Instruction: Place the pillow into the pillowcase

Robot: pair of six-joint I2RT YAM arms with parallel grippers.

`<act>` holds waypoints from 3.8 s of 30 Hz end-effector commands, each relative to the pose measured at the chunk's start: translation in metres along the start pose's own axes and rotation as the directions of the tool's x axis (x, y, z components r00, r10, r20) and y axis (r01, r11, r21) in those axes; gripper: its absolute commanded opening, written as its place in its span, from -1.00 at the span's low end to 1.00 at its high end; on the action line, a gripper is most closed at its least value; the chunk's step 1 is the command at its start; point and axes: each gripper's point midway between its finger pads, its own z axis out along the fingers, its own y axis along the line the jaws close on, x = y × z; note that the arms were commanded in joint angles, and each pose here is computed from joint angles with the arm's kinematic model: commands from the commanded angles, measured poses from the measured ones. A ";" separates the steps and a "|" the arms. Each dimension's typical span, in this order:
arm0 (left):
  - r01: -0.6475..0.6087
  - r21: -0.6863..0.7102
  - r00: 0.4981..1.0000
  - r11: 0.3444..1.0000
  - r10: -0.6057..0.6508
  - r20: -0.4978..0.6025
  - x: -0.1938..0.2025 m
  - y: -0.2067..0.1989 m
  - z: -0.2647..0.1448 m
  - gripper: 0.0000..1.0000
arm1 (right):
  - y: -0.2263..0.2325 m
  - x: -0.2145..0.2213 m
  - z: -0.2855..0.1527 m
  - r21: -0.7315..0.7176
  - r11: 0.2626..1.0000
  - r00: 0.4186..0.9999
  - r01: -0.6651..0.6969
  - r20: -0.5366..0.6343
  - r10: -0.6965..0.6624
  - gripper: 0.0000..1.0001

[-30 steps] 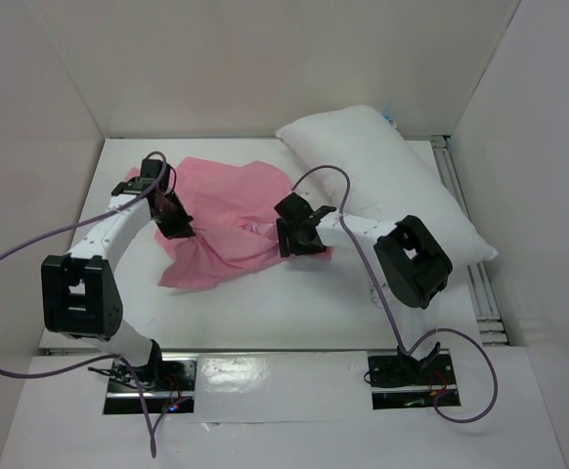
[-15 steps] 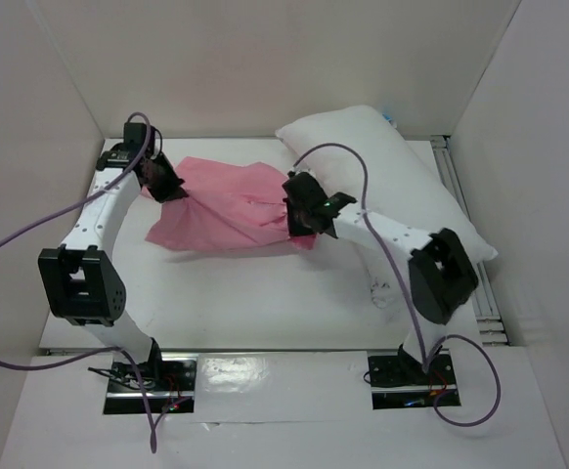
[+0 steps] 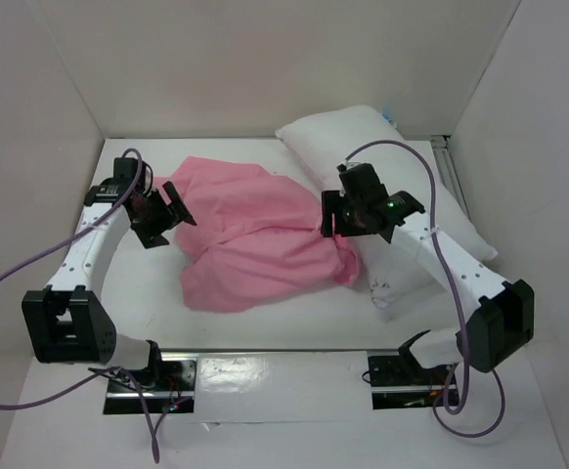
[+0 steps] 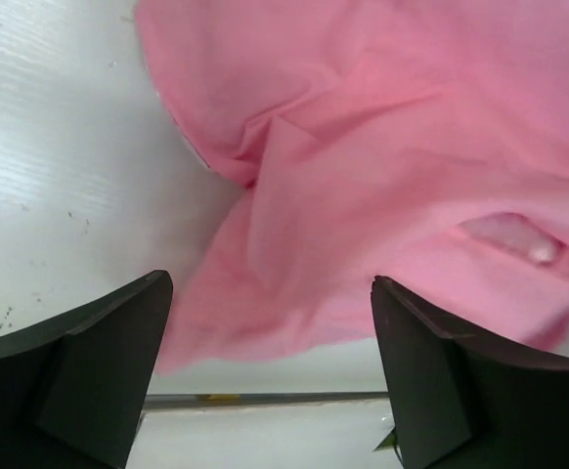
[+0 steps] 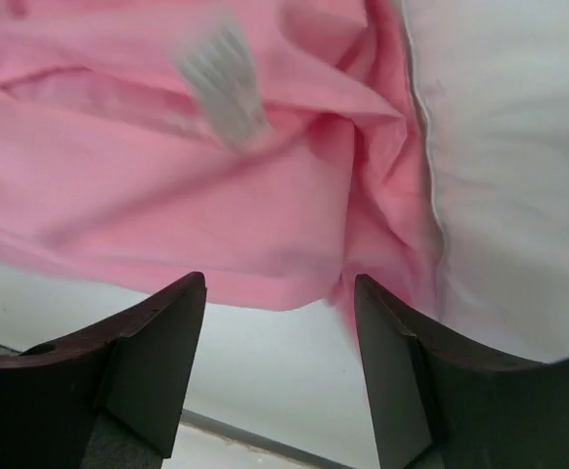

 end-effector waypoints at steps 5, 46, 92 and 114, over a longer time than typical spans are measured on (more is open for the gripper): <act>-0.031 -0.072 0.992 0.997 0.040 0.121 -0.061 -0.006 0.018 0.86 | 0.053 -0.057 -0.012 -0.178 0.983 0.997 0.038 0.077 -0.025 0.22; 0.385 -0.268 0.919 0.883 -0.338 0.204 -0.182 0.103 0.089 -1.00 | 0.025 0.042 0.147 0.051 0.998 0.956 0.042 -0.293 -0.025 0.82; -0.685 -0.370 0.728 0.628 0.607 -0.319 0.059 -0.041 0.109 0.97 | 0.003 0.048 0.131 0.068 0.998 0.980 0.016 -0.201 -0.002 -1.00; -0.633 -0.284 0.774 0.720 0.594 -0.218 0.027 -0.087 0.176 -0.50 | 0.001 -0.033 0.051 0.084 0.996 1.000 0.015 0.011 -0.016 0.67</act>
